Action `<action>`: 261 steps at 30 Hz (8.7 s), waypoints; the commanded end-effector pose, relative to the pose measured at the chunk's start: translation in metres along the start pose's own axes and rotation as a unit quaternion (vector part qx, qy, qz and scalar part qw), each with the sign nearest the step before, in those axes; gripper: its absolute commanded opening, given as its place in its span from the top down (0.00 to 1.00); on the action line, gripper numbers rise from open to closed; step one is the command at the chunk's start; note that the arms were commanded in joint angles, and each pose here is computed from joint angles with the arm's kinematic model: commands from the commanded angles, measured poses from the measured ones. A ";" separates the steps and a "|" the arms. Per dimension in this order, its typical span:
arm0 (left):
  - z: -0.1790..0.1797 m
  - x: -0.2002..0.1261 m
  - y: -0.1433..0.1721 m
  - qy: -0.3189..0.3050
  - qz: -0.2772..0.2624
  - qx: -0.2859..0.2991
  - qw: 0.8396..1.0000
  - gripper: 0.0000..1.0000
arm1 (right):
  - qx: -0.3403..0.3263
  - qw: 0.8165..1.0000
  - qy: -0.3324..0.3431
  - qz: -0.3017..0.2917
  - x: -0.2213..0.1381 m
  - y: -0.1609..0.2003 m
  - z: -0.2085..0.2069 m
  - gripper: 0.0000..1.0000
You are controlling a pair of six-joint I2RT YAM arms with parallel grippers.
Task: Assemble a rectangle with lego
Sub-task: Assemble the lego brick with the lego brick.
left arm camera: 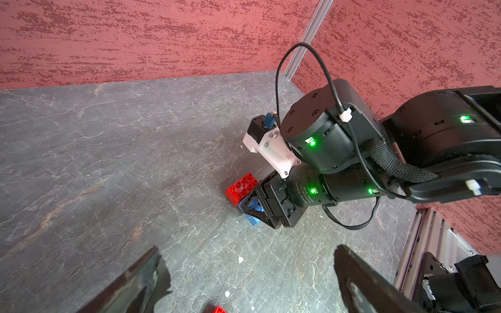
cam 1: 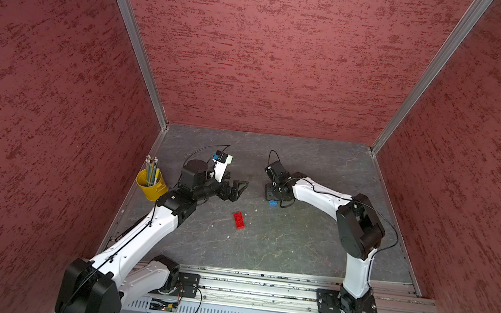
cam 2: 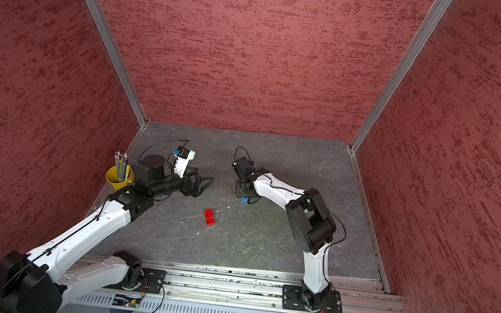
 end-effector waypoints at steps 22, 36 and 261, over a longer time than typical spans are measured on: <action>0.001 0.000 0.001 0.006 0.000 0.002 1.000 0.00 | 0.013 0.999 -0.016 -0.036 -0.018 -0.021 0.008 0.42; 0.001 -0.001 0.001 0.007 -0.001 0.002 1.000 0.00 | 0.010 0.999 -0.022 -0.029 -0.014 -0.017 0.014 0.42; -0.002 -0.004 0.003 0.011 -0.002 0.005 1.000 0.00 | 0.053 0.997 0.058 0.000 0.026 0.043 -0.027 0.37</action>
Point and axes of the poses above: each gripper's point midway between its finger pads, its own x axis out along the fingers, its own z axis along the line the jaws close on, y = z × x, the point moved 4 cm from there along -x, back along the fingers, and after that the axes turned 6 degrees about x, right-handed, at the moved point
